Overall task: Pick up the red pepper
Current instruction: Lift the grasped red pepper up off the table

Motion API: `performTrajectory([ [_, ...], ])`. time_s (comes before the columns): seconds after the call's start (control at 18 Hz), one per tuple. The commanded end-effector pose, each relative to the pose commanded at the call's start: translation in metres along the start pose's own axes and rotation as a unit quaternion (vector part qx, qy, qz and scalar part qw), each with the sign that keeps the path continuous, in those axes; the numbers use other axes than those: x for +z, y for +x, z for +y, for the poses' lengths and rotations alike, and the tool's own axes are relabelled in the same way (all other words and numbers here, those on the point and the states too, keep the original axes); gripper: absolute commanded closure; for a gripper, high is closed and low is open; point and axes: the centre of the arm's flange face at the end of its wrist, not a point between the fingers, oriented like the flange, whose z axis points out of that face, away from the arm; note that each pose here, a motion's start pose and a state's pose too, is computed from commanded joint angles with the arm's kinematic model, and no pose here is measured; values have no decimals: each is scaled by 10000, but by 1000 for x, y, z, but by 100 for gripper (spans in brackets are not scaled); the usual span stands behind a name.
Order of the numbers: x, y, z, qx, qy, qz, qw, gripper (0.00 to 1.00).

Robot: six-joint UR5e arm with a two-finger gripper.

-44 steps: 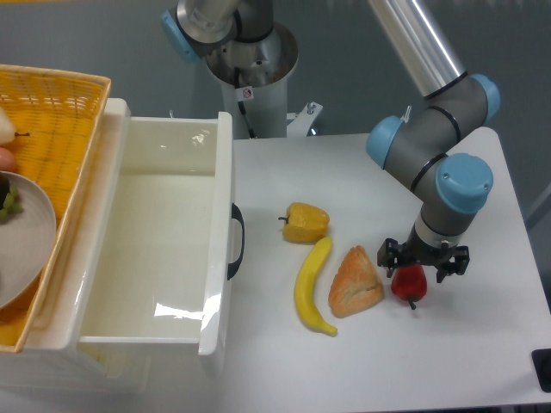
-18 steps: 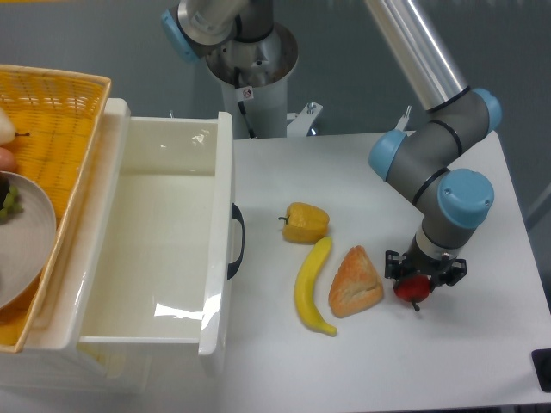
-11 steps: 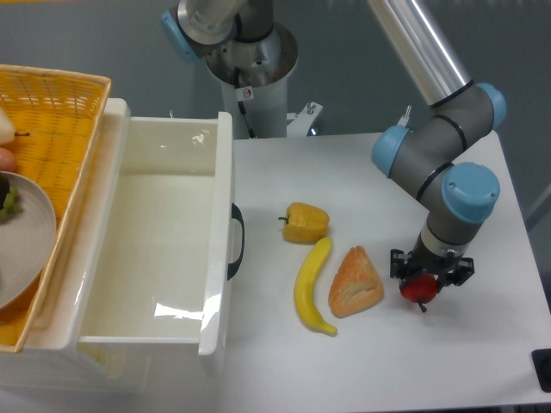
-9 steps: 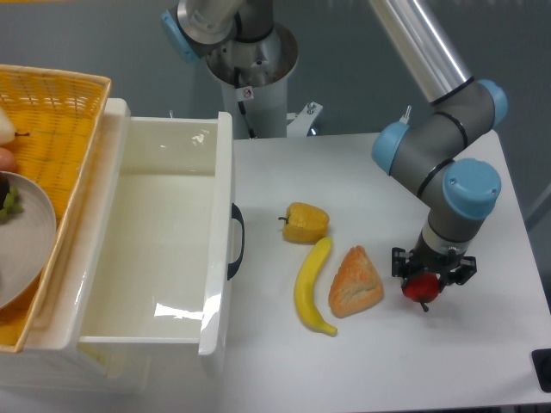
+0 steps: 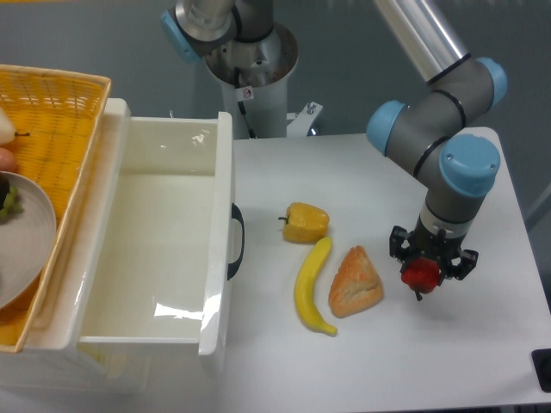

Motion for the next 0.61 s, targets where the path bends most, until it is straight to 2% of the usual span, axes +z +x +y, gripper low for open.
performTrajectory([
  [0.33, -45, 32, -14, -34, 11, 433, 9991, 59],
  [0.56, -76, 56, -28, -285, 190, 496, 9982, 59],
  [0.61, -83, 61, -32, -472, 314, 531, 9970, 59],
])
